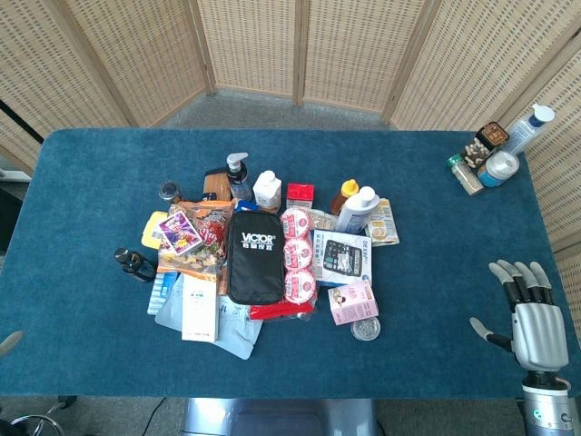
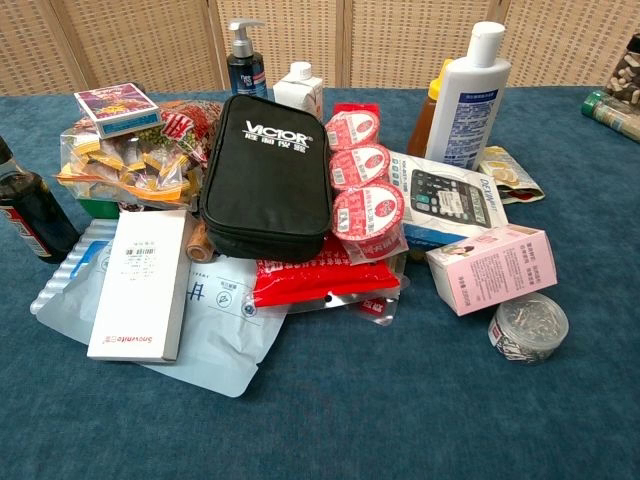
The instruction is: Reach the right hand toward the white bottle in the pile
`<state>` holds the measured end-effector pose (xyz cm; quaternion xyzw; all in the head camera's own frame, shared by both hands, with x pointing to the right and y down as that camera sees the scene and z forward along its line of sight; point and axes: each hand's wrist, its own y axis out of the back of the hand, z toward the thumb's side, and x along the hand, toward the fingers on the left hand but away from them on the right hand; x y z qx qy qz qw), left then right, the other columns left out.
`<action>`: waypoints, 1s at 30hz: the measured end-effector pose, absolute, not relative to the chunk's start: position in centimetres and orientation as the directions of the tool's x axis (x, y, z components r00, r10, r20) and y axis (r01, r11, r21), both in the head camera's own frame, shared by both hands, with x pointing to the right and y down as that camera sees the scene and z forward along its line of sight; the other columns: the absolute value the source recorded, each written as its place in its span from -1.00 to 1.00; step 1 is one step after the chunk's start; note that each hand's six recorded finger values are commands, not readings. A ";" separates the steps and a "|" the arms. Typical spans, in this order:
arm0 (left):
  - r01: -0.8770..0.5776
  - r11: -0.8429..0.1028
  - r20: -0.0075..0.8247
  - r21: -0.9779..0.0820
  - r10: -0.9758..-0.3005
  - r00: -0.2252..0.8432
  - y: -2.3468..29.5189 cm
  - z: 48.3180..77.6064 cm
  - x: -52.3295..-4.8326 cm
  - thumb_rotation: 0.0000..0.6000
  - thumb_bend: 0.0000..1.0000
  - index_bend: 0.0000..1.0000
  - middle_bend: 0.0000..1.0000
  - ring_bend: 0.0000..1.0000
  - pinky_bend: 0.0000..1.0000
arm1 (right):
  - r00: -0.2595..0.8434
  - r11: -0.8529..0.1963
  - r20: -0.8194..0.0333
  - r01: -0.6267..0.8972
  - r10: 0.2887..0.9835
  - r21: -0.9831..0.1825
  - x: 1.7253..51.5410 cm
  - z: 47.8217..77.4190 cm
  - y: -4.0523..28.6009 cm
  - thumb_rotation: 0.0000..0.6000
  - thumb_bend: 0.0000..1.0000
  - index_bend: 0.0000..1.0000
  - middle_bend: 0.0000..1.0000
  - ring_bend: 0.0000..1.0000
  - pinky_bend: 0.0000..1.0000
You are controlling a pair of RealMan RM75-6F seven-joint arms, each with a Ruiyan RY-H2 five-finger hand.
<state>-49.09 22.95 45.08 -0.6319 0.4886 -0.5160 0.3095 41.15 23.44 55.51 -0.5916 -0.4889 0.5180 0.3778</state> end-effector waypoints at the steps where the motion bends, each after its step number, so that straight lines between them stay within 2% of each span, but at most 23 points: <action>1: -0.298 -0.331 0.349 -0.895 -0.937 -0.010 23.0 45.1 -49.1 1.00 -1.00 -1.00 -1.00 -1.00 -1.00 | -0.016 -0.238 -0.245 0.190 0.969 -0.953 41.2 55.5 23.5 1.00 -1.00 -0.67 -0.64 -0.77 -1.00; 8: -0.301 -0.328 0.347 -0.895 -0.938 -0.010 22.9 45.0 -49.2 1.00 -1.00 -1.00 -1.00 -1.00 -1.00 | -0.022 -0.249 -0.261 0.224 0.965 -0.942 41.2 55.7 23.5 1.00 -1.00 -0.69 -0.66 -0.77 -1.00; 14: -0.301 -0.336 0.355 -0.893 -0.935 -0.012 22.8 45.3 -49.0 1.00 -1.00 -1.00 -1.00 -1.00 -1.00 | -0.028 -0.287 -0.325 0.399 0.945 -0.871 41.3 57.0 22.5 1.00 -1.00 -0.87 -0.79 -0.77 -1.00; 21: -0.290 -0.325 0.339 -0.900 -0.941 0.001 23.0 45.1 -48.4 1.00 -1.00 -1.00 -1.00 -1.00 -1.00 | 0.019 -0.339 -0.430 0.647 0.903 -0.683 41.0 60.7 18.0 1.00 -1.00 -0.86 -0.79 -0.77 -1.00; 30: -0.254 -0.308 0.326 -0.917 -0.945 -0.030 23.0 45.3 -48.4 1.00 -1.00 -1.00 -1.00 -1.00 -1.00 | 0.001 -0.336 -0.494 0.733 0.870 -0.592 41.0 66.1 11.0 1.00 -1.00 -0.83 -0.79 -0.77 -1.00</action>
